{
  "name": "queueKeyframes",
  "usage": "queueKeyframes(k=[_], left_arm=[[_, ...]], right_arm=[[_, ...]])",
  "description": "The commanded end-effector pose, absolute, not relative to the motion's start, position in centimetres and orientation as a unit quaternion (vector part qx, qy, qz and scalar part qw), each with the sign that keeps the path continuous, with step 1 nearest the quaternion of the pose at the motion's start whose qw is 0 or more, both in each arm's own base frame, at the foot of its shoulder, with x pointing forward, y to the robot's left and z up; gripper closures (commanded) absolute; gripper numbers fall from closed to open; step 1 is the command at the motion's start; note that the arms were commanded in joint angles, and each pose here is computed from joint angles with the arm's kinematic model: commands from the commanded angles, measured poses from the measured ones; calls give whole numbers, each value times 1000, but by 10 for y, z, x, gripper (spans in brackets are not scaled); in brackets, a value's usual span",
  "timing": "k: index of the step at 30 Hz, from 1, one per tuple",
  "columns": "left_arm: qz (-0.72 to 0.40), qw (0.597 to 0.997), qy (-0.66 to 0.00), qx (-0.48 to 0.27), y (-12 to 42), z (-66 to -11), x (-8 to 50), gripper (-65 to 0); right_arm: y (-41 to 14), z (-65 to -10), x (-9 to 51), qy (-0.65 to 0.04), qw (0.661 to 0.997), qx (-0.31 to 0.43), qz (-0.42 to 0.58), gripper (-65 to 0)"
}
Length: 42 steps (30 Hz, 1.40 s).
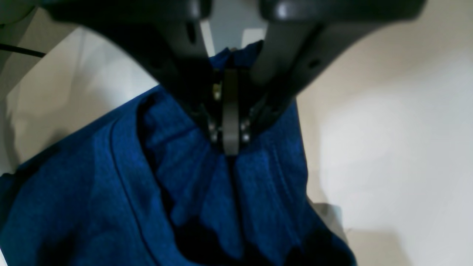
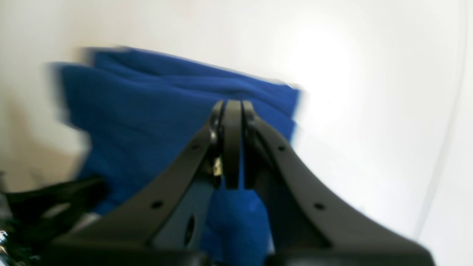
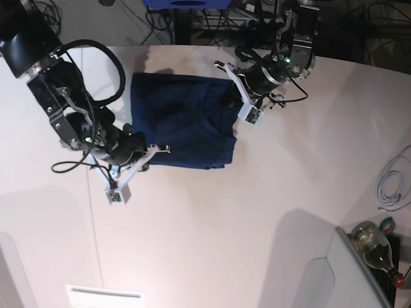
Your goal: Layout the t-shirt on the table in an organized manner, then fold the t-shirt properly
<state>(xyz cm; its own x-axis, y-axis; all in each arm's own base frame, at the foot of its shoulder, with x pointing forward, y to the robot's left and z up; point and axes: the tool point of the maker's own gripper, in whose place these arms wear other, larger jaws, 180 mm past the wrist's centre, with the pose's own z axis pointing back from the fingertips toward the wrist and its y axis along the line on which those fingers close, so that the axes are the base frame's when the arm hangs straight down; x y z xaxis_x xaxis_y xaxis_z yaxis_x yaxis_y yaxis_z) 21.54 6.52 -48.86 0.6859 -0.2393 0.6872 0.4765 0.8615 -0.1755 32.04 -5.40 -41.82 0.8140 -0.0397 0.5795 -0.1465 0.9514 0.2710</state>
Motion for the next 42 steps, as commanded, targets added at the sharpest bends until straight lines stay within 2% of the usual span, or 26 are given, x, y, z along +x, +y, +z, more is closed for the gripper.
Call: queueKeyframes(k=[1,10,18,26,32,35,40,41,42], left_arm=[[-202,902,-343,-166,67,-487,217,0],[-198,904,-340,-167,67,-488,213,0],[-197,900,-351,-168,66,-481,217,0],[-217,867,-419,-160,60,-425,229,0],[-236,861,-426,-147,55,-392,234,0],[-202,857,-439,-179,58,-381,240,0],[-75,863,-452,-211,105,-386,262,0],[-54,866,-448,-216,112,-391,262,-66],[-37,865,-447,-224,116,-394,265,-196]], right_arm=[[-55,-409,329,-320,934,153,30,-8],[-73,-477,321,-241,964,107,-12,-8],[-62,-443,330,-292,947,134,4,-8],[-48,-425,322,-310,937,158,14,-8],[-52,-428,316,-306,939,158,4,-8],[-65,-433,311,-301,941,153,-20,-8],[-87,-435,299,-301,942,143,-41,-8],[-93,-434,297,-302,942,139,-40,-8],[-97,-433,295,-304,942,136,-41,-8]])
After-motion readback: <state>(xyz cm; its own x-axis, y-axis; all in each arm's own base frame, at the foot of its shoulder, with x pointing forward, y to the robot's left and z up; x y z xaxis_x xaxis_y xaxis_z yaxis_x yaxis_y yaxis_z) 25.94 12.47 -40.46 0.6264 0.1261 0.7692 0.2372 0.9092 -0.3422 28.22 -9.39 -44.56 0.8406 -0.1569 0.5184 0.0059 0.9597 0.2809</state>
